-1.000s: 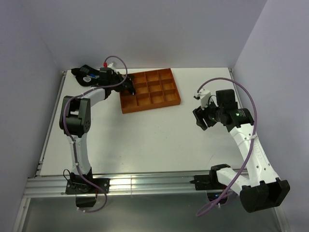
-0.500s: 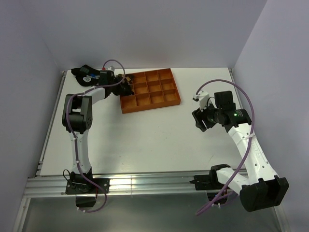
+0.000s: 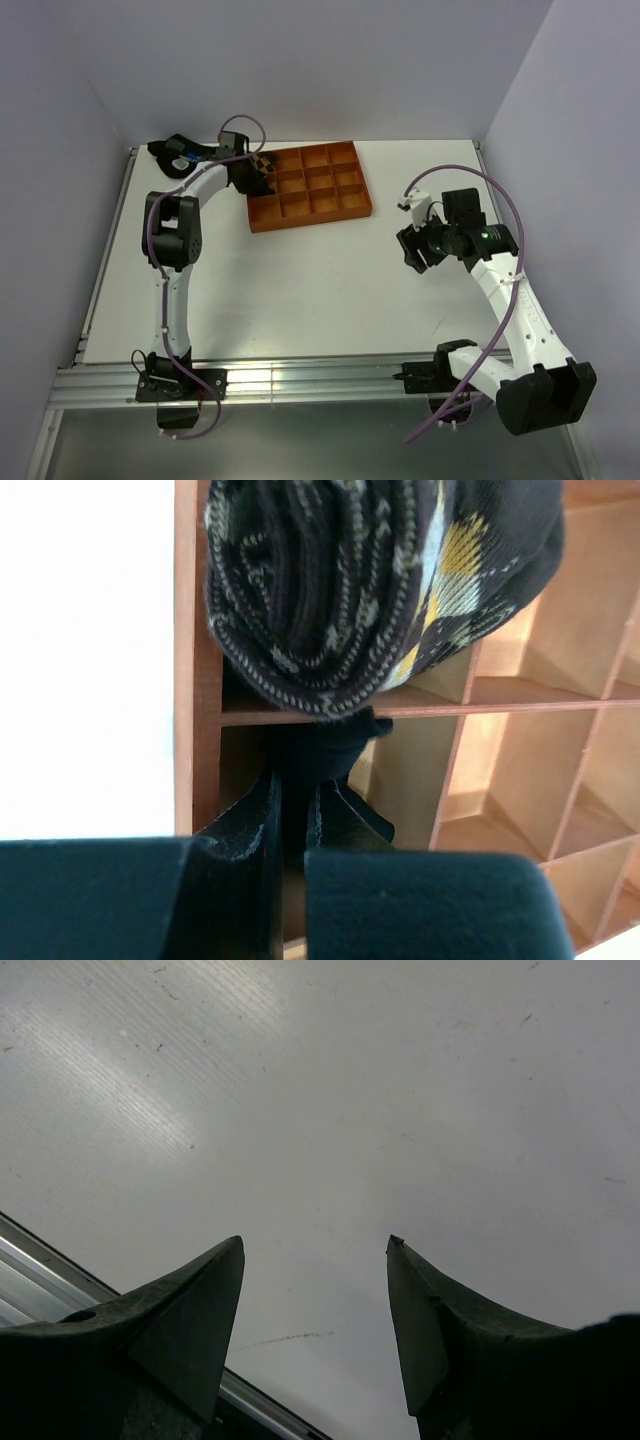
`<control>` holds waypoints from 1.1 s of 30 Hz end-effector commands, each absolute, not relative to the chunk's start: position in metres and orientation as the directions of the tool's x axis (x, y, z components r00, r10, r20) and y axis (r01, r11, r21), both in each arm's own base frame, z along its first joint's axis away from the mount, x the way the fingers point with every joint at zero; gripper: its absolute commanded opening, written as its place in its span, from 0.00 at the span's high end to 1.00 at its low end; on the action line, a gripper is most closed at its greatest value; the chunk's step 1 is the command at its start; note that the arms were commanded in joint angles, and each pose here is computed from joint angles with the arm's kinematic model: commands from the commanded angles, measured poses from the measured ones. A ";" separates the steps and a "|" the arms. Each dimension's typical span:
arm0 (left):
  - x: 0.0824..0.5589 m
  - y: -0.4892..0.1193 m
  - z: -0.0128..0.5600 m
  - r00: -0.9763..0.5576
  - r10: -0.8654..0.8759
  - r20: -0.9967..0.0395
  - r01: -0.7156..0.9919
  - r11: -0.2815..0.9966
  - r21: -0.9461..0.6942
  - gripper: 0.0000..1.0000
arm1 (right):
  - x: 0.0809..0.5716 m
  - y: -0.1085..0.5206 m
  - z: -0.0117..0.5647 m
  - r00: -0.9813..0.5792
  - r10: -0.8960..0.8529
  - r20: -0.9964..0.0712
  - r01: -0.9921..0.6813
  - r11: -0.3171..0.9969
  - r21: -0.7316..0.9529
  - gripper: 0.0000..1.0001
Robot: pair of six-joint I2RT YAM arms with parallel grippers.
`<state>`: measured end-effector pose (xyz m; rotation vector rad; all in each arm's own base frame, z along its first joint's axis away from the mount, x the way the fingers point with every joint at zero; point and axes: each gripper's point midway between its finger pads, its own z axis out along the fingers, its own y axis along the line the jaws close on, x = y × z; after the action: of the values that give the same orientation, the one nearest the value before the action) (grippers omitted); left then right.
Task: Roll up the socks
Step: Place the sock in the storage box.
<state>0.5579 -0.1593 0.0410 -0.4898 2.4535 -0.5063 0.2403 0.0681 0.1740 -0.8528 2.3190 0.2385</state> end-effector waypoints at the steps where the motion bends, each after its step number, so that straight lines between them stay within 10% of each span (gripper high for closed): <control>1: 0.525 -0.133 0.005 -0.845 -0.355 -0.399 -0.273 0.929 -0.249 1.00 | 0.244 0.068 0.173 -0.570 -0.519 -0.637 -0.639 0.767 -0.052 0.34; 22: 0.504 -0.097 -0.015 -0.926 -0.161 -0.342 -0.183 0.982 0.035 0.99 | 0.241 0.073 0.163 -0.597 -0.506 -0.622 -0.645 0.765 -0.004 0.34; 28: 0.516 -0.113 0.018 -0.881 -0.194 -0.431 -0.184 0.981 -0.065 0.67 | 0.240 0.073 0.164 -0.598 -0.504 -0.623 -0.642 0.767 -0.004 0.34; 33: 0.532 -0.122 0.048 -0.837 -0.231 -0.496 -0.188 0.973 -0.135 0.62 | 0.240 0.071 0.163 -0.598 -0.508 -0.620 -0.641 0.768 -0.011 0.34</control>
<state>0.5431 -0.1338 0.0389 -0.2859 2.5630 -0.1476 0.2378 0.0727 0.1628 -0.8705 2.3526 0.2883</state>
